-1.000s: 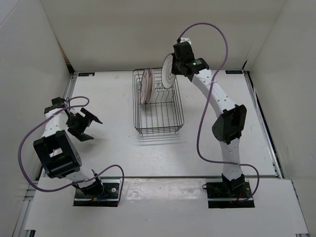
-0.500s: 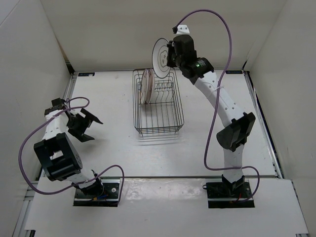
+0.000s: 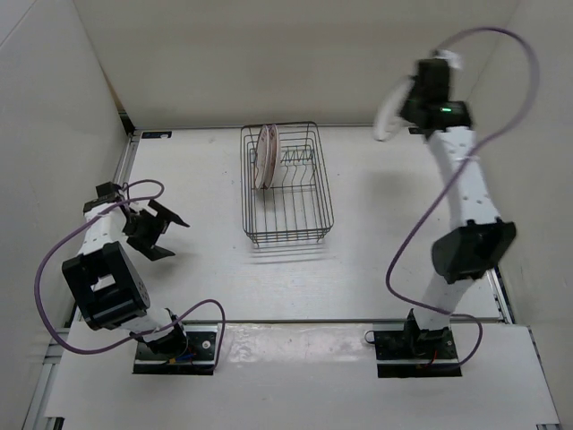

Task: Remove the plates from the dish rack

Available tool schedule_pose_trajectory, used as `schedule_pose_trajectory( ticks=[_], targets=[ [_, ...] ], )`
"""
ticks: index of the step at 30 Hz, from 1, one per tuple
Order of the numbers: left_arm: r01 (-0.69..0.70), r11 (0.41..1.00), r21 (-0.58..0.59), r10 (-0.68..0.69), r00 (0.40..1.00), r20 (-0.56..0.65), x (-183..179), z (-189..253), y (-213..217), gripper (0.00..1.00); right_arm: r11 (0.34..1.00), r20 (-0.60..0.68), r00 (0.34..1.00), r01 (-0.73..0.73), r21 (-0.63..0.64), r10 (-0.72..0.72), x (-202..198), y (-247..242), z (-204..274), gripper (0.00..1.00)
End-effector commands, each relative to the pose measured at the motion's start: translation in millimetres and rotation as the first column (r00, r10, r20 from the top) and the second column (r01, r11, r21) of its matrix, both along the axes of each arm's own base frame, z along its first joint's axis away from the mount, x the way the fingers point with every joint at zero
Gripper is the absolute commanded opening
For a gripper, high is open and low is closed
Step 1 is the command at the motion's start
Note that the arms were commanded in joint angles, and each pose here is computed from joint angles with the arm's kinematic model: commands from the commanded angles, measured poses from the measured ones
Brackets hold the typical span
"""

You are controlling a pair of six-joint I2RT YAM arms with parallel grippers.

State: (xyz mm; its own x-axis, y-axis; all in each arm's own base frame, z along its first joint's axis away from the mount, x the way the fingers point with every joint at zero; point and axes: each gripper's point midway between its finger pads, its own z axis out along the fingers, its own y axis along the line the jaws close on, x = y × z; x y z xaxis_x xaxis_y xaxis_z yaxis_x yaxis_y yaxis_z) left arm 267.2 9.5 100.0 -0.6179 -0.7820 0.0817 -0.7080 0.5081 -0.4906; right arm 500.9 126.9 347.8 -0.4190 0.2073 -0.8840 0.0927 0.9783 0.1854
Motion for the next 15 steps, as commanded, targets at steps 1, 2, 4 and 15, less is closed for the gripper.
schedule_pose_trajectory(
  ticks=[1, 2, 4, 15],
  targets=[
    [0.006, 1.000, -0.007, -0.006, 1.000, 0.012, 1.6, -2.0, -5.5, 1.00, 0.959, 0.120, 0.955, 0.259, 0.113, -0.272, -41.0, -124.2, 57.9, 0.00],
    [0.006, 1.000, -0.012, -0.006, 1.000, 0.006, 1.6, -1.8, -6.6, 1.00, 0.960, 0.018, 0.964, 0.263, 0.094, -0.266, -52.5, -121.3, 36.8, 0.00],
    [0.027, 1.000, 0.000, -0.027, 0.999, 0.022, 8.0, 1.2, -7.4, 1.00, 0.963, -0.038, 0.966, 0.256, 0.081, -0.254, -60.6, -118.7, 26.5, 0.00],
    [0.093, 0.996, 0.008, -0.093, 0.995, 0.024, 6.1, 0.3, -22.0, 1.00, 0.980, -0.032, 0.982, 0.186, 0.069, -0.184, -78.2, -116.8, -3.2, 0.00]
  ],
)
